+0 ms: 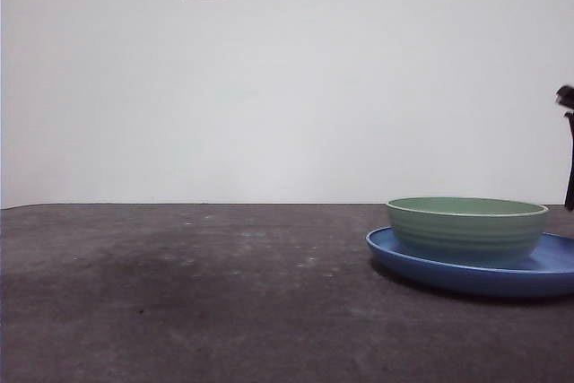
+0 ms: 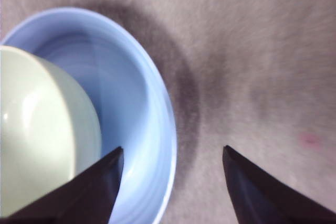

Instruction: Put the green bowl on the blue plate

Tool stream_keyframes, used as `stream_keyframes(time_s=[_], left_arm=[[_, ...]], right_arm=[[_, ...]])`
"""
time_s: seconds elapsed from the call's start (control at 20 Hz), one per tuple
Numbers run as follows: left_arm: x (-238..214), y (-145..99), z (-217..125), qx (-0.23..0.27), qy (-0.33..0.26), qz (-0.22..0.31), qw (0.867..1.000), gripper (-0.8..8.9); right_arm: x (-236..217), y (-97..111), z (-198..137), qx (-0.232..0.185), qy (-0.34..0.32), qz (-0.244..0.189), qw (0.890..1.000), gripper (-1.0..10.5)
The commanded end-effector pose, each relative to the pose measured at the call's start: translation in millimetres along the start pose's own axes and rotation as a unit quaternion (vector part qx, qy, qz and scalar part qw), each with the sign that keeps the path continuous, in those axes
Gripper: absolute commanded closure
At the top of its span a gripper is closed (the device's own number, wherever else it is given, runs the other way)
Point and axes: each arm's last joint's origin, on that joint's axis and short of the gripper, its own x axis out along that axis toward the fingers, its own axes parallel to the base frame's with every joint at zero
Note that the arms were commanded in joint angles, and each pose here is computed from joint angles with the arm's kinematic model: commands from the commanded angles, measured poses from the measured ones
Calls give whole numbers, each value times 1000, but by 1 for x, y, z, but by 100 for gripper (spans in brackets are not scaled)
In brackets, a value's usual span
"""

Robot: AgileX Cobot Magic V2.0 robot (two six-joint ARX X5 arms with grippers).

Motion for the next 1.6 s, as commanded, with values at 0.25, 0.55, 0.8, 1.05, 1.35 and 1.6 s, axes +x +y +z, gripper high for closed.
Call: stream_keyframes(time_s=[0.25,0.55,0.8,1.05,1.35,1.6], left_arm=[[0,-1,3,12,-5,-7,1000,593],[0,-1,3,11,-5,-7,1000,593],[0,-1,3,11,-4,-7,1000,593],[0,-1,3,10,-4,-7,1000,593],[0,-1,3,12,-7,-6,1000,593],[0,-1,4,14,-7,-6,1000,593]], right_arm=[[36,-2,2,-16,32,9,999,738],[42,-2,4,-21,29,1,999,937],[41,-1,4,-19,26,13,999,937],[18,11,8,-25,-12,50,998,937],[-6,37,7,-33,-46,102,993,937],[8,84,-1,-65,-42,133,988,937]])
